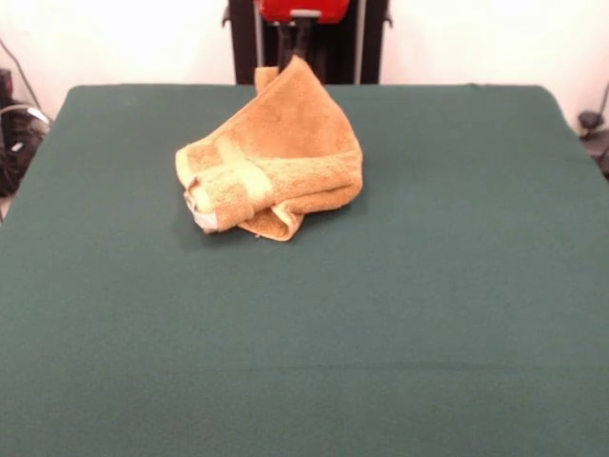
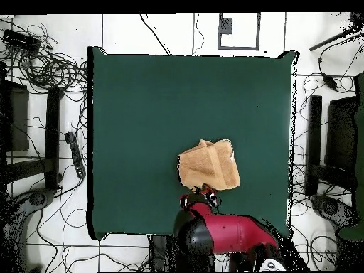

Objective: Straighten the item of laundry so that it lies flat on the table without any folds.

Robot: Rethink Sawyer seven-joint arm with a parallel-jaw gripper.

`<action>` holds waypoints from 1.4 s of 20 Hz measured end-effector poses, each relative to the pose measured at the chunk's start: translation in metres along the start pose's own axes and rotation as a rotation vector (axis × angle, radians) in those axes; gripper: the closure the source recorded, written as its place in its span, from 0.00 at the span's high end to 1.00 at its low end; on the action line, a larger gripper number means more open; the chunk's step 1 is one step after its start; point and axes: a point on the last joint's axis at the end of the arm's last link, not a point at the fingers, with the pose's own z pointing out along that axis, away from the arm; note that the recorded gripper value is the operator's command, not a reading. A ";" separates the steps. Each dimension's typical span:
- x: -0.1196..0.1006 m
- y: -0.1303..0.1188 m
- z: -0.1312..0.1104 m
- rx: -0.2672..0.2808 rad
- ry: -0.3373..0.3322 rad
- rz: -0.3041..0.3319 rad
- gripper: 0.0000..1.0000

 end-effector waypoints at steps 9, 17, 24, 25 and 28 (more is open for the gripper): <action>-0.004 0.010 0.015 -0.018 0.024 0.015 0.00; -0.005 0.009 0.025 -0.024 0.036 0.033 0.00; -0.006 0.008 0.028 -0.026 0.053 0.050 0.00; -0.007 0.008 0.028 -0.026 0.056 0.051 0.00; -0.008 0.010 0.027 -0.027 0.076 0.051 0.00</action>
